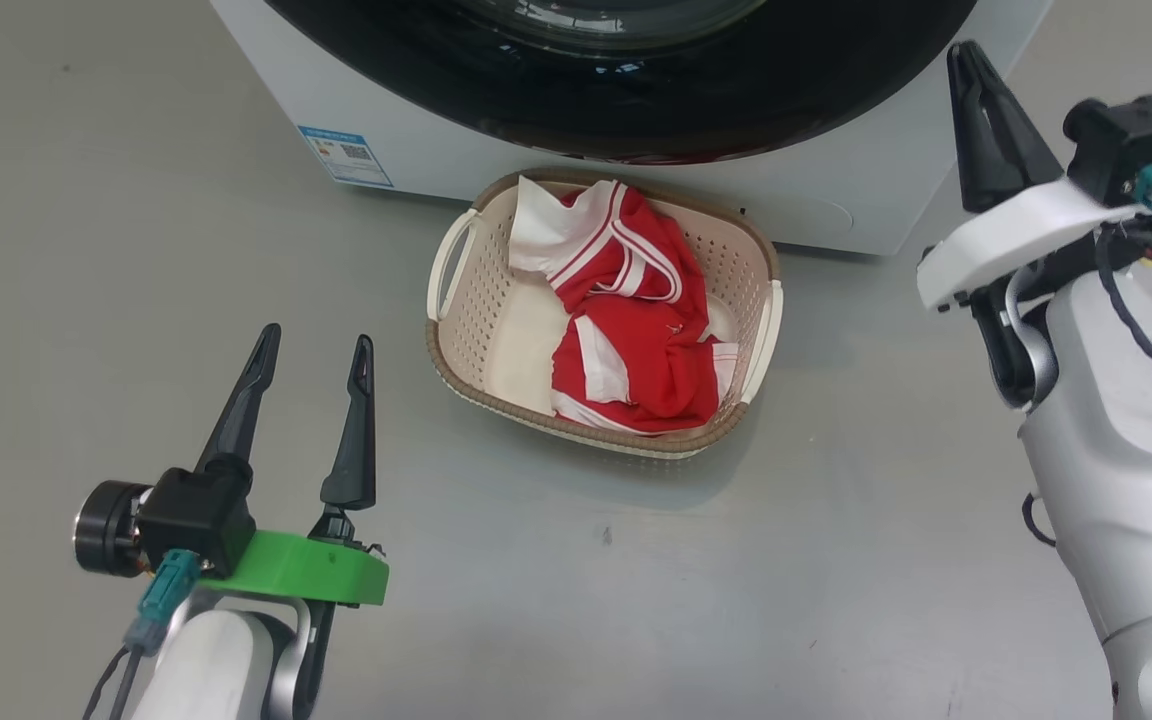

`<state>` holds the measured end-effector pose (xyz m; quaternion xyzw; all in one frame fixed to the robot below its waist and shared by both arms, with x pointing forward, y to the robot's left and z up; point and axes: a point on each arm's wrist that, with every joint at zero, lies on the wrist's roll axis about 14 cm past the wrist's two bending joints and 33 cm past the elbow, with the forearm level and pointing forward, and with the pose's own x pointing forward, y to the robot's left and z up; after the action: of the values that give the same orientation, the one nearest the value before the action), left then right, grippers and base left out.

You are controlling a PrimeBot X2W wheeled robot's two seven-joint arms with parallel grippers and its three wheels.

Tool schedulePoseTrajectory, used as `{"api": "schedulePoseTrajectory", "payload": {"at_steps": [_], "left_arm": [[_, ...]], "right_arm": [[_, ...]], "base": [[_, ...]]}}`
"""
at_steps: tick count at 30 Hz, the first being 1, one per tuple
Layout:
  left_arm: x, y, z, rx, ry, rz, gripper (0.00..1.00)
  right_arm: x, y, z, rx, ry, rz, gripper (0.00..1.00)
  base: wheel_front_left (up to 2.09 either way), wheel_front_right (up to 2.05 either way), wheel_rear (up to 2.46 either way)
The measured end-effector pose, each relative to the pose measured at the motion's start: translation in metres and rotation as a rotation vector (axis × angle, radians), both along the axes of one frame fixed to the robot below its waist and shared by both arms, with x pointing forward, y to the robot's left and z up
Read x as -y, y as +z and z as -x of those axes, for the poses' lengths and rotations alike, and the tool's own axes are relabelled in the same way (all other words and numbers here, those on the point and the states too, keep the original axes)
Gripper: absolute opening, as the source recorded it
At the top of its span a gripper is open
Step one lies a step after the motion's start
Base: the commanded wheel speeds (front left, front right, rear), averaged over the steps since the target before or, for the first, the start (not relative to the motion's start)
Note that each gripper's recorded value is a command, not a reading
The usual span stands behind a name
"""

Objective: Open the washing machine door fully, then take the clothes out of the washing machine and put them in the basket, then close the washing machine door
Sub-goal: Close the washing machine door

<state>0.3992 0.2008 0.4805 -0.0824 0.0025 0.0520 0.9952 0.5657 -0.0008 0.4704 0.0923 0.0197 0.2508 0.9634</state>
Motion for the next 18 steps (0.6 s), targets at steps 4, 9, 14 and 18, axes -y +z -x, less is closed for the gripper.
{"api": "schedulePoseTrajectory", "payload": {"at_steps": [4,9,14,18], "left_arm": [[0.003,0.003,0.001,0.008,-0.018,-0.003,1.0],[0.008,0.001,0.006,0.002,-0.043,-0.007,1.0],[0.016,-0.001,0.011,-0.006,-0.069,-0.004,1.0],[0.024,0.001,0.014,0.0,-0.098,-0.003,1.0]], "right_arm": [[0.017,-0.007,0.019,-0.031,-0.039,-0.006,1.0],[0.031,0.002,0.039,-0.025,-0.081,-0.034,1.0],[0.044,-0.005,0.064,-0.057,-0.113,-0.043,1.0],[0.057,-0.009,0.087,-0.077,-0.15,-0.049,1.0]], "base": [[0.0,0.0,0.0],[0.0,0.0,0.0],[0.0,0.0,0.0],[0.0,0.0,0.0]]}}
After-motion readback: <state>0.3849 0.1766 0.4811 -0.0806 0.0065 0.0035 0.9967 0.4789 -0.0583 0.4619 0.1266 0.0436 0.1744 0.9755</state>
